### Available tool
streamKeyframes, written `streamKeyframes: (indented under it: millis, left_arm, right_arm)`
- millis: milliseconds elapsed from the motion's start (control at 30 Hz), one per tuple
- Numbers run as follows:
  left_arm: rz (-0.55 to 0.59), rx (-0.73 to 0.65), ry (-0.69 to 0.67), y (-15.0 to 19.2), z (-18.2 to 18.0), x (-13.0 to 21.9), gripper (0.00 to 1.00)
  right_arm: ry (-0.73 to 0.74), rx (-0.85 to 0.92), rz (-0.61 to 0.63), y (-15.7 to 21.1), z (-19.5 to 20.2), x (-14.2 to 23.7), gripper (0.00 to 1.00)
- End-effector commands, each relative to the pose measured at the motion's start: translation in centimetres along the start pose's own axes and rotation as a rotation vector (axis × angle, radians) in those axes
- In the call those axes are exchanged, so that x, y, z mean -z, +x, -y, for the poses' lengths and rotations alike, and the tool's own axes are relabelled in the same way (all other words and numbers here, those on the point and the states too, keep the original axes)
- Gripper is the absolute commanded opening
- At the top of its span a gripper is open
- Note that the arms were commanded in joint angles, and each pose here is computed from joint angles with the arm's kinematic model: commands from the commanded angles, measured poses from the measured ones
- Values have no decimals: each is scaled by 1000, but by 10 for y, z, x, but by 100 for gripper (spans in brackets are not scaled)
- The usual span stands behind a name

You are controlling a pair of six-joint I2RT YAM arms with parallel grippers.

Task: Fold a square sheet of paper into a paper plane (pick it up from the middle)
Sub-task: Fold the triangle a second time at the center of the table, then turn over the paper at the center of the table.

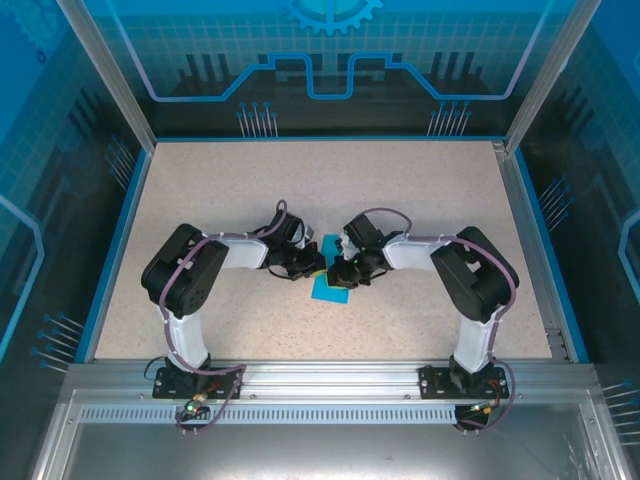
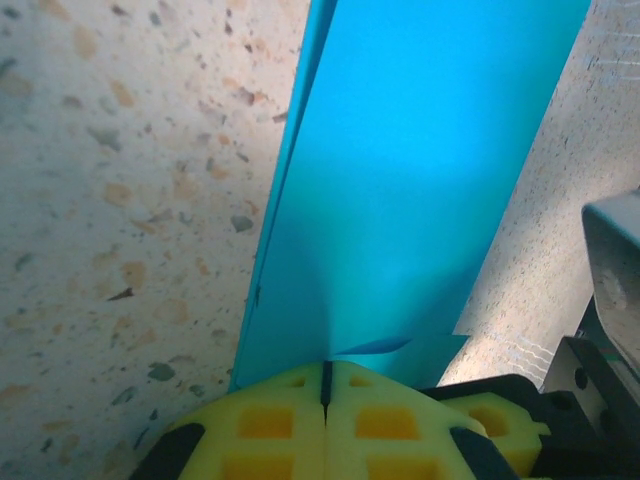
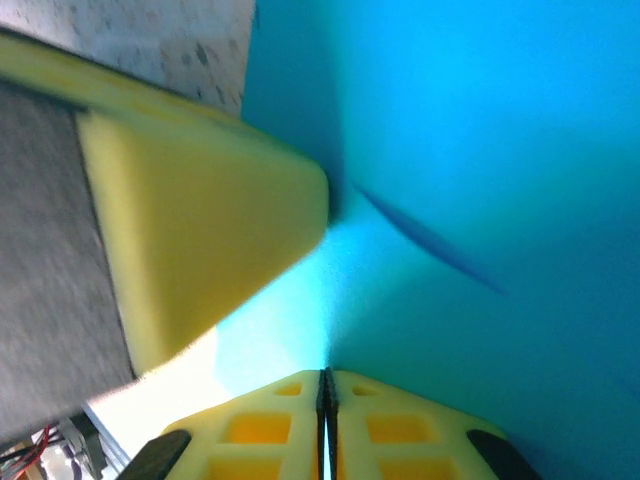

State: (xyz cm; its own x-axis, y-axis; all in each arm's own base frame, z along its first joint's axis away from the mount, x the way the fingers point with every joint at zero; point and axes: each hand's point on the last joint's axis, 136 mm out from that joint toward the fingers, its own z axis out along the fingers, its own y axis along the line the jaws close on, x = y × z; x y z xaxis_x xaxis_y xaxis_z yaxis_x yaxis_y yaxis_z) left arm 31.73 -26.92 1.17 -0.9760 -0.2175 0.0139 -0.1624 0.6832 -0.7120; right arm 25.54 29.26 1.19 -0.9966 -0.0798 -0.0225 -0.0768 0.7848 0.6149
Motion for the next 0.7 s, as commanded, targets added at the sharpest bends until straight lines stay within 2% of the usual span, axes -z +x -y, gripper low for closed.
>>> streamKeyframes:
  millis: [0, 233, 367, 500, 567, 667]
  left_arm:
    - [2, 91, -206, 9, -59, -7, 0]
    - [4, 87, -200, 9, -57, -6, 0]
    - [1, 79, -182, 9, -51, -6, 0]
    - [-1, 68, -155, 7, -42, -3, 0]
    - [3, 64, -141, 6, -36, -1, 0]
    - [3, 54, -122, 5, -28, 2, 1]
  right_arm:
    - [13, -27, -59, 29, 8, 6, 14]
    - [23, -77, -81, 65, 32, 15, 16]
    - [20, -72, -28, 60, 28, 30, 18]
    - [24, -66, 60, 40, 23, 45, 29]
    - [41, -84, 94, 29, 25, 48, 39]
    - [53, -120, 131, 13, 28, 47, 44]
